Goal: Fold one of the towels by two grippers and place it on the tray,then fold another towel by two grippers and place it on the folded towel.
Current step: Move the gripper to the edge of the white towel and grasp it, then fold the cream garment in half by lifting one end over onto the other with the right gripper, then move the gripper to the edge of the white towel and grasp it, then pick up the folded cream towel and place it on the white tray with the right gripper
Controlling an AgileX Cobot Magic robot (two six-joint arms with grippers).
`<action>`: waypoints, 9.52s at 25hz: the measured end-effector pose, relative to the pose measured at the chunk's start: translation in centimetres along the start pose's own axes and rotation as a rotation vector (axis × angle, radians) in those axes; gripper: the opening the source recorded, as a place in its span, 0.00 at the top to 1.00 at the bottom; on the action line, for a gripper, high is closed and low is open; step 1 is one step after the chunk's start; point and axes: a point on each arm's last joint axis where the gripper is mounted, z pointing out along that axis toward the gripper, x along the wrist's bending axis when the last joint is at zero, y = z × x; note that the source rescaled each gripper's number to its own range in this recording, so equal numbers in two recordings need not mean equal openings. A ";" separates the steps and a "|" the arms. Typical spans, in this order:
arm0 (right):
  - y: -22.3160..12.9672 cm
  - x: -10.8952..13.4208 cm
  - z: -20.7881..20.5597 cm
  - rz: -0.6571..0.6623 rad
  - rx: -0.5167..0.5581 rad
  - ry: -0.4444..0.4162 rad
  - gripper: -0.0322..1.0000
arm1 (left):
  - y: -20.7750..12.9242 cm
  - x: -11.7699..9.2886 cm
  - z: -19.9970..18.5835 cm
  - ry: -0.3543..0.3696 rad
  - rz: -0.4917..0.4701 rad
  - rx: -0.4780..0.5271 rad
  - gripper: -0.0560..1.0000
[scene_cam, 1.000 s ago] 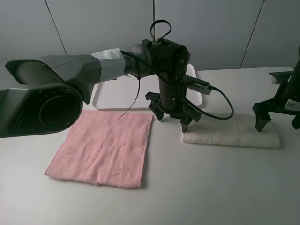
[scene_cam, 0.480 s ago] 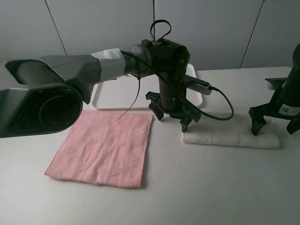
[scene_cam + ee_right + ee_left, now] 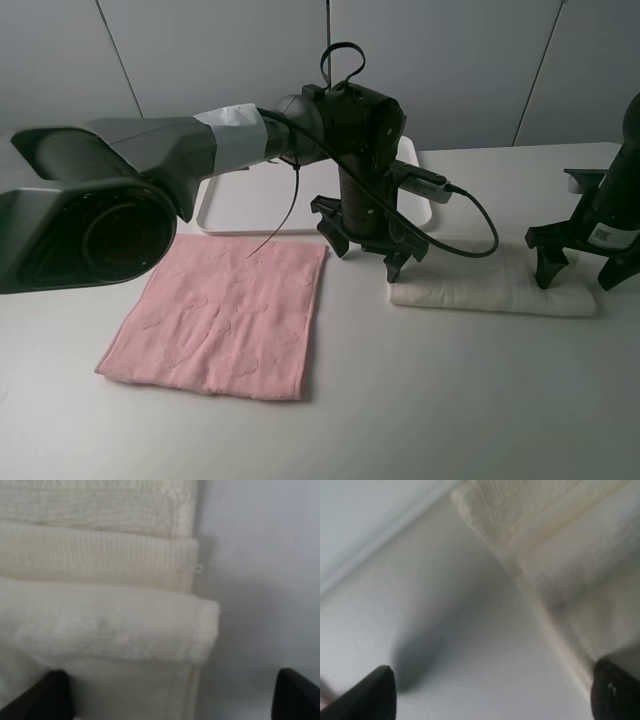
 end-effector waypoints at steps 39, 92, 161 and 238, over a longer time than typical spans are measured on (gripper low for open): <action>-1.1 1.1 0.5 -0.036 -0.032 0.124 0.91 | 0.0 0.0 0.0 0.000 0.006 0.000 0.00; -3.8 6.9 -2.5 0.097 -0.184 0.900 0.91 | -0.1 1.3 0.0 -0.046 -0.022 0.034 0.00; 0.7 6.4 -4.9 0.031 -0.250 0.806 0.36 | 3.9 9.8 -6.5 -0.250 -0.131 -0.234 0.01; 13.5 21.4 -9.6 -0.208 -0.271 1.188 0.87 | -8.8 22.7 -20.1 -0.183 -0.131 -0.265 0.15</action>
